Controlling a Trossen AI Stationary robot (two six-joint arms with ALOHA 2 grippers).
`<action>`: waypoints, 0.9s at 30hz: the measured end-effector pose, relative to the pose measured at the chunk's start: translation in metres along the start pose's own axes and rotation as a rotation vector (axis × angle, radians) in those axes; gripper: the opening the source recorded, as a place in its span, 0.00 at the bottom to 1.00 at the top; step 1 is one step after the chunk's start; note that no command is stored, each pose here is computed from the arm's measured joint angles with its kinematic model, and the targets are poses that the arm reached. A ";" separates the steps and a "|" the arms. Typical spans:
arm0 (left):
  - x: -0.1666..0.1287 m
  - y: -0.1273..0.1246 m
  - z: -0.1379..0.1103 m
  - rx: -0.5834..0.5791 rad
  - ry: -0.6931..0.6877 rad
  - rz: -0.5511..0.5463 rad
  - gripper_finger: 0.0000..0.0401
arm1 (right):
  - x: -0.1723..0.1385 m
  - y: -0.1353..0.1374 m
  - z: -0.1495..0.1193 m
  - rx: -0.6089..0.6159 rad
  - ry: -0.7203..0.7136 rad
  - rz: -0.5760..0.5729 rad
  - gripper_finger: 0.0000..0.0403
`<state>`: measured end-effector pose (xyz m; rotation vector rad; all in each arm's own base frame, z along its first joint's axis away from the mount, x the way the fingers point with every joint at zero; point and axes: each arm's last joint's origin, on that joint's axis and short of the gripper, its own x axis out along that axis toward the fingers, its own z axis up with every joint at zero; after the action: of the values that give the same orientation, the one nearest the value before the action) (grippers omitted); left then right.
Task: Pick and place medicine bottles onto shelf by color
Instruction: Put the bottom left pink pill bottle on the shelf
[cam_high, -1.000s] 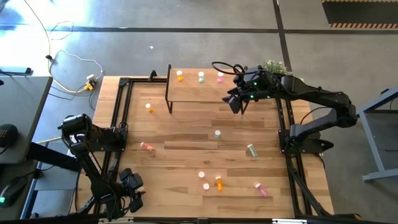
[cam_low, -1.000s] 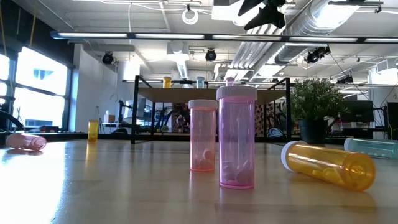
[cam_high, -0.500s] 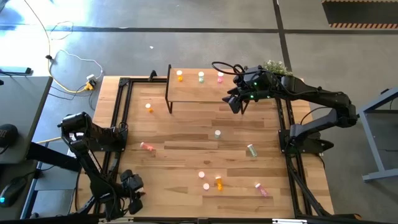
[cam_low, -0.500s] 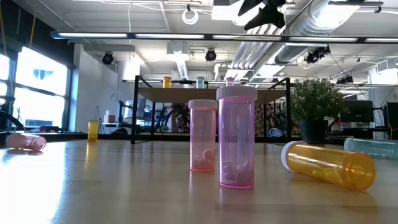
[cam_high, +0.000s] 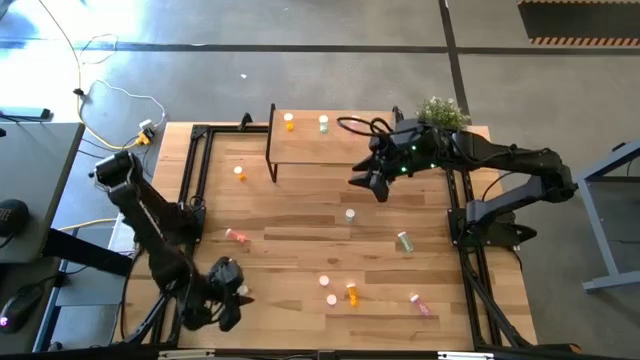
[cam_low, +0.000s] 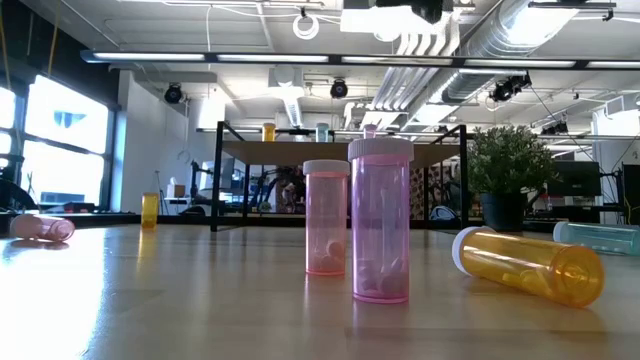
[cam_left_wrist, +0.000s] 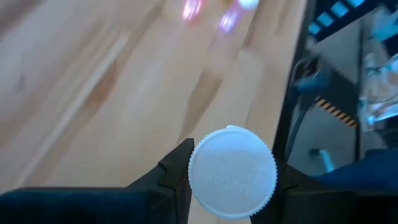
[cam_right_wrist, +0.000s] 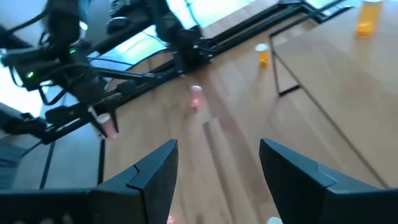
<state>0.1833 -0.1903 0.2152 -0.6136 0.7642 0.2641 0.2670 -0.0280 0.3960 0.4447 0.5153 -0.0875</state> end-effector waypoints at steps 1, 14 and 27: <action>-0.001 0.000 0.008 0.008 -0.017 -0.011 0.26 | 0.001 0.003 0.000 -0.004 -0.002 0.011 0.54; 0.016 0.019 0.105 0.227 -0.214 -0.066 0.26 | 0.012 0.023 0.002 -0.041 -0.066 0.121 0.54; 0.022 0.050 0.172 0.464 -0.228 -0.067 0.26 | 0.055 0.019 -0.004 -0.185 0.010 0.158 0.54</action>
<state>0.2744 -0.0461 0.2747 -0.1646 0.5562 0.0857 0.3167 -0.0080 0.3734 0.3035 0.4915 0.1139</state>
